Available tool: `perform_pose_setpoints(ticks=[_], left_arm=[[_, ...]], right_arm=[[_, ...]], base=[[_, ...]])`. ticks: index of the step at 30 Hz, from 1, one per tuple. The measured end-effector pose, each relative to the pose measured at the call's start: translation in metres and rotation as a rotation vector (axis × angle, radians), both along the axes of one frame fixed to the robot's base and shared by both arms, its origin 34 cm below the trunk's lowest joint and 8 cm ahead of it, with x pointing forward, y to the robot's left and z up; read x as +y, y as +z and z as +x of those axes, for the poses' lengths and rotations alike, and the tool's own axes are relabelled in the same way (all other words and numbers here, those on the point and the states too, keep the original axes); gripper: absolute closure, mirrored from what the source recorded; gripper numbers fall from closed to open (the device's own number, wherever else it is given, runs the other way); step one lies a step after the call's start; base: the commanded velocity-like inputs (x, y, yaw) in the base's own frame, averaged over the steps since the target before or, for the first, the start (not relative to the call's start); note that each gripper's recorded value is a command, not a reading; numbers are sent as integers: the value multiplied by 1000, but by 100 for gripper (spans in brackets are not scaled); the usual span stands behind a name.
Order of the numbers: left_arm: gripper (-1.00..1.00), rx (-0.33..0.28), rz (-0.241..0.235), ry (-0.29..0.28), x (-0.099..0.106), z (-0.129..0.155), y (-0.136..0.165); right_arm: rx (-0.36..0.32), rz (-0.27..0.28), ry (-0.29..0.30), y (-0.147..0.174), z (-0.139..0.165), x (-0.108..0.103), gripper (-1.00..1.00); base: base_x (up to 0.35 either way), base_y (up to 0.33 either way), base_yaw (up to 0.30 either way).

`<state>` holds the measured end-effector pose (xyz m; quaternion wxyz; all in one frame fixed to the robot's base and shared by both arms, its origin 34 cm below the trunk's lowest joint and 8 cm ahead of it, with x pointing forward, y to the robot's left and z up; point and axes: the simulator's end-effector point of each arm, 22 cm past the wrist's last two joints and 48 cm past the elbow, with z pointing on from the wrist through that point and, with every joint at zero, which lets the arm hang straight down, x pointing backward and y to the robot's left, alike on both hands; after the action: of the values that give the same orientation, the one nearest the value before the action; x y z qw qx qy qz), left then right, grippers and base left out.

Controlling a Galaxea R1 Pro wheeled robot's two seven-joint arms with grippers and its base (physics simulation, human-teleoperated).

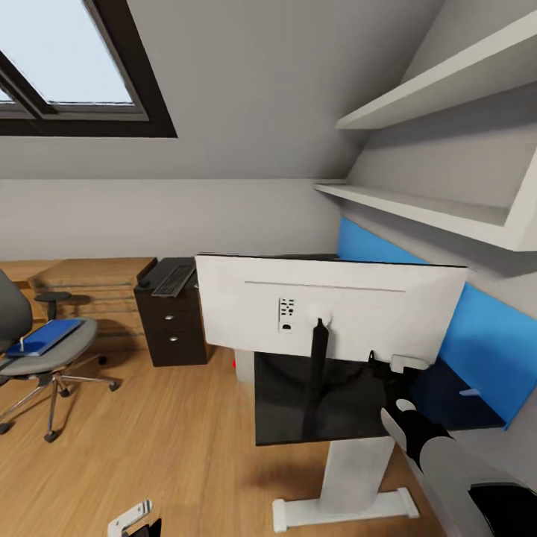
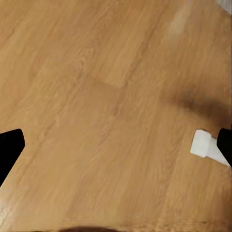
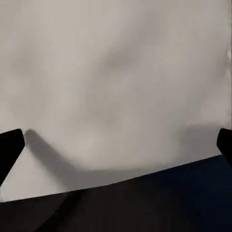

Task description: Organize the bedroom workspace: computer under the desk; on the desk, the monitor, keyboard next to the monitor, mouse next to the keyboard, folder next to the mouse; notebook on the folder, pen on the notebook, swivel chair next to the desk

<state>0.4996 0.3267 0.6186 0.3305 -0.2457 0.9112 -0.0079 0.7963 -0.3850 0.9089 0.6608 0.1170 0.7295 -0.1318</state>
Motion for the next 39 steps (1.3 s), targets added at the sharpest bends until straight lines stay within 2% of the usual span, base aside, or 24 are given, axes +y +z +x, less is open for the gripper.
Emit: perform_pose_setpoints(ticks=[2, 4, 7, 22, 24, 25, 32, 39], left_arm=[[-100, 12, -45, -48, -8, -1, -2], [-100, 21, -71, -75, -12, -2, -3], [-100, 25, -88, -93, -14, -2, -3], [-100, 19, -97, -99, -16, 0, -1], [-100, 19, -97, -89, -13, 0, -1], [-100, 4, -102, -21, 6, 1, 2], [-100, -9, -109, 52, 25, 1, 4], [-100, -9, -111, 54, 25, 1, 3]], right_arm=[[0, 0, 0, 0, 0, 0, -100], [0, -2, 0, 0, 0, 0, -100], [1, -3, 2, 0, 0, 0, -100], [1, -5, 2, 0, 0, 0, -100], [1, -5, 2, 0, 0, 0, -100], [1, -5, 2, 0, 0, 0, -100], [3, -8, 6, 0, 1, 1, -100], [3, -6, 4, -1, 1, 1, -100]], base=[[324, 0, 0], [324, 0, 0], [324, 0, 0], [144, 0, 0], [182, 0, 0], [281, 0, 0], [146, 0, 0], [26, 0, 0]])
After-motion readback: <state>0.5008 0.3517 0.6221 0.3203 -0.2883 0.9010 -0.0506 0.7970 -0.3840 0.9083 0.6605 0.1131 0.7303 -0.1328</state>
